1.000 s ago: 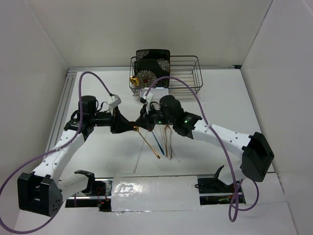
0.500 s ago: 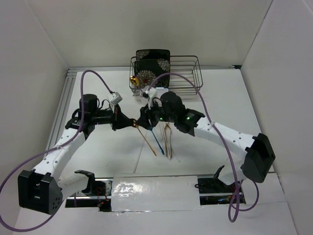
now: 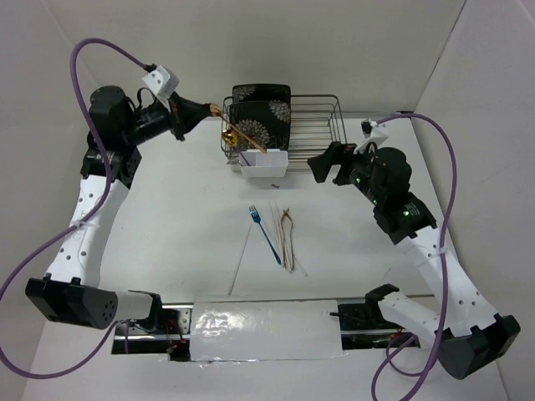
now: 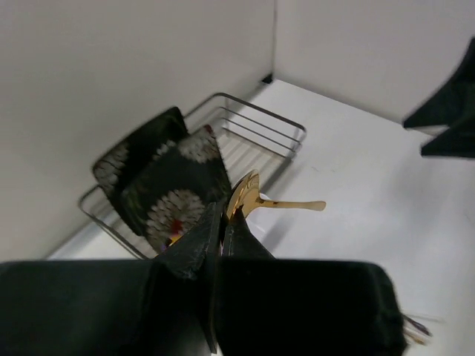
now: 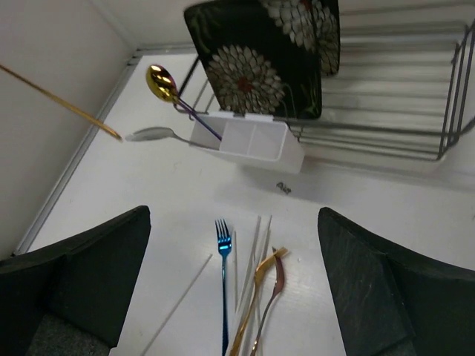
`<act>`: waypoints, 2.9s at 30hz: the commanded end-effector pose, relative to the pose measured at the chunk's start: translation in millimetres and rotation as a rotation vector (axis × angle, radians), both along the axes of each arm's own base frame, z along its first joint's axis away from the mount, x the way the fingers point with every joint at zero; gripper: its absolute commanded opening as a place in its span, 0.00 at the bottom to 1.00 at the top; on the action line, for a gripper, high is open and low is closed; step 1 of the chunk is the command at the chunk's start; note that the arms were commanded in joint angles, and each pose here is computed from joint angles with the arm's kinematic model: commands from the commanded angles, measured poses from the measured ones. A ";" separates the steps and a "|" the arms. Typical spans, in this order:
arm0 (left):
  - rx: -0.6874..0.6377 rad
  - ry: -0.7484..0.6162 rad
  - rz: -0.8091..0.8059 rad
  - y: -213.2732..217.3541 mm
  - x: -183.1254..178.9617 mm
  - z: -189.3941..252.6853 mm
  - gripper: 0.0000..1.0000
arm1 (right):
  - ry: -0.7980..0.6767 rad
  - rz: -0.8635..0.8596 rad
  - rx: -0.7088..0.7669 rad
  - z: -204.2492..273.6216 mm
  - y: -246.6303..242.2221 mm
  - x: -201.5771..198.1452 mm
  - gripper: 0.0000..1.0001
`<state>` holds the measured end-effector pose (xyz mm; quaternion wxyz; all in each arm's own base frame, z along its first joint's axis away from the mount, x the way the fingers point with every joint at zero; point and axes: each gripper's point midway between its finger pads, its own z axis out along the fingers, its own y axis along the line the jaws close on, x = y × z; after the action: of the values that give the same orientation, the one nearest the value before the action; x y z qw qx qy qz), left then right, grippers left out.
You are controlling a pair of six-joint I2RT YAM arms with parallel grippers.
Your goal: Sort the eating utensils into containers
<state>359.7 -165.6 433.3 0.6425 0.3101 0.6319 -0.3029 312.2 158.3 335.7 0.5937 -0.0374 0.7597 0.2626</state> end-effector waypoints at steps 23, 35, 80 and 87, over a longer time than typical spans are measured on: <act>0.276 -0.200 0.105 7.4 98.0 -68.4 0.00 | 0.182 -0.164 -0.046 -78.7 -26.7 11.8 1.00; 0.356 -0.171 0.116 -6.6 118.5 -120.9 0.00 | 0.180 -0.155 -0.079 -86.3 -26.2 21.5 1.00; -0.084 0.454 0.323 49.2 -75.5 -85.2 1.00 | 0.577 0.024 -0.285 -236.6 47.1 -26.5 0.74; -0.075 0.481 0.321 51.4 -106.6 -96.9 1.00 | 0.594 0.022 -0.383 -258.3 41.7 -26.1 0.52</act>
<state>266.6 -110.7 325.2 0.5201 0.1023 0.8041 -0.2691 281.4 202.5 85.3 0.3214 -0.0710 0.9329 0.1461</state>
